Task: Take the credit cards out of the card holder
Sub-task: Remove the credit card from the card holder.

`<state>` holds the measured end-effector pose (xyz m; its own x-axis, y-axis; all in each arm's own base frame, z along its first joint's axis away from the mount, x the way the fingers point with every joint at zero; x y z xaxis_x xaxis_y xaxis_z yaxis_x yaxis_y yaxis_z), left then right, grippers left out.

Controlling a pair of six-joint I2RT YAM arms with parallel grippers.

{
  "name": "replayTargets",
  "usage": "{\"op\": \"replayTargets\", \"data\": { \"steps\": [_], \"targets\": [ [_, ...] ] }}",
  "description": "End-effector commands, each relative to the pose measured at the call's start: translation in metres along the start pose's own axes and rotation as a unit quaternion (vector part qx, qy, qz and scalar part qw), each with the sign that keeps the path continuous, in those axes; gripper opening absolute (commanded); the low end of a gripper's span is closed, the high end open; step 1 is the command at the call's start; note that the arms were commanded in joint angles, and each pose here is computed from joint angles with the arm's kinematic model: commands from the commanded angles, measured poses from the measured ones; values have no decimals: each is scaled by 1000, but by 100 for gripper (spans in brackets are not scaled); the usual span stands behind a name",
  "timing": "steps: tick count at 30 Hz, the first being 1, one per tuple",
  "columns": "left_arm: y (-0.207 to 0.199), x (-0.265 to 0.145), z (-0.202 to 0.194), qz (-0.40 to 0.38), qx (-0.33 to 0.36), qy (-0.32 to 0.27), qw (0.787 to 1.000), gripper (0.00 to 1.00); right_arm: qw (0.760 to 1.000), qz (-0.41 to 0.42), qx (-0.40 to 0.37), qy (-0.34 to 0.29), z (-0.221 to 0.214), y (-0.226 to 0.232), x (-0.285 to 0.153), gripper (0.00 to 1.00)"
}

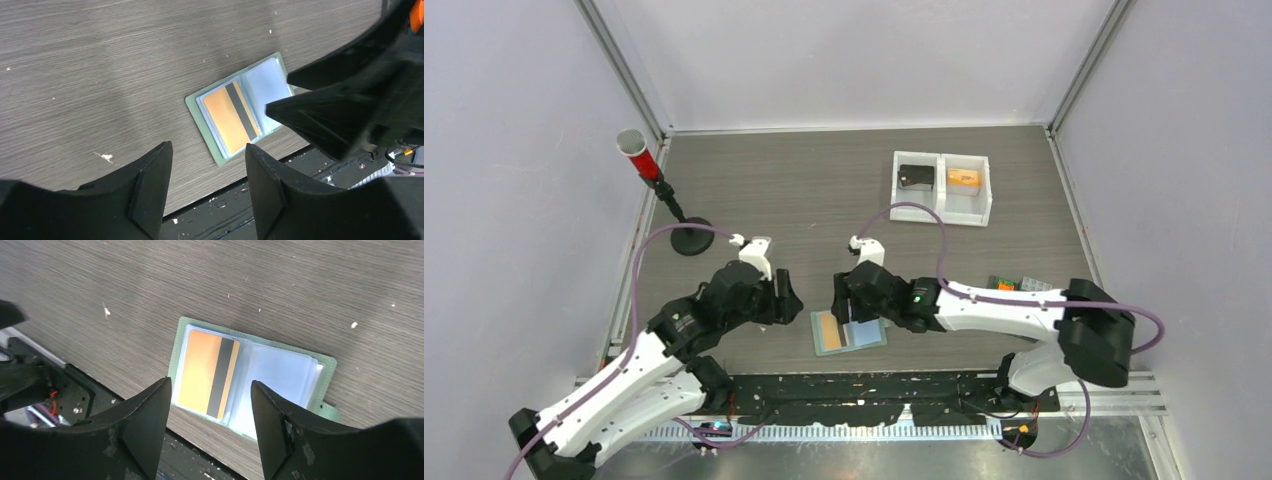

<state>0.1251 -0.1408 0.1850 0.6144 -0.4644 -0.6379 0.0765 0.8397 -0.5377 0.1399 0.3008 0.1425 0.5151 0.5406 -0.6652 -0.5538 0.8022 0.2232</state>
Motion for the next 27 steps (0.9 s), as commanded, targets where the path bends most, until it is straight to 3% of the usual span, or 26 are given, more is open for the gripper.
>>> {"op": "replayTargets", "data": {
  "steps": [1,10,18,27],
  "targets": [
    [9,-21,6,10,12,-31,999,59,1000,-11,-17,10,4,13,16,67],
    [14,-32,1,-2,10,-35,999,61,997,-38,-34,53,-10,23,48,71],
    [16,-26,-4,-4,7,-27,1000,62,996,-39,-41,67,-17,33,58,67],
    [17,-23,-6,-7,0,-26,1000,62,989,-86,-61,102,-34,26,70,70]
  ]
}}
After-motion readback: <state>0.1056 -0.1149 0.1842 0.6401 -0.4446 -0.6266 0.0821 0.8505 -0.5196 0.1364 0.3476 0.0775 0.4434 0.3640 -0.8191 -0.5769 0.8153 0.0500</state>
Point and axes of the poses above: each gripper's point midway between its finger pads, its own x axis out along the fingers, its own y axis along the line the jaws close on, z = x × y, the point moved 6 cm from there along -x, back along the fingers, and after that the axes turned 15 degrees about -x, right-handed, at the moved point
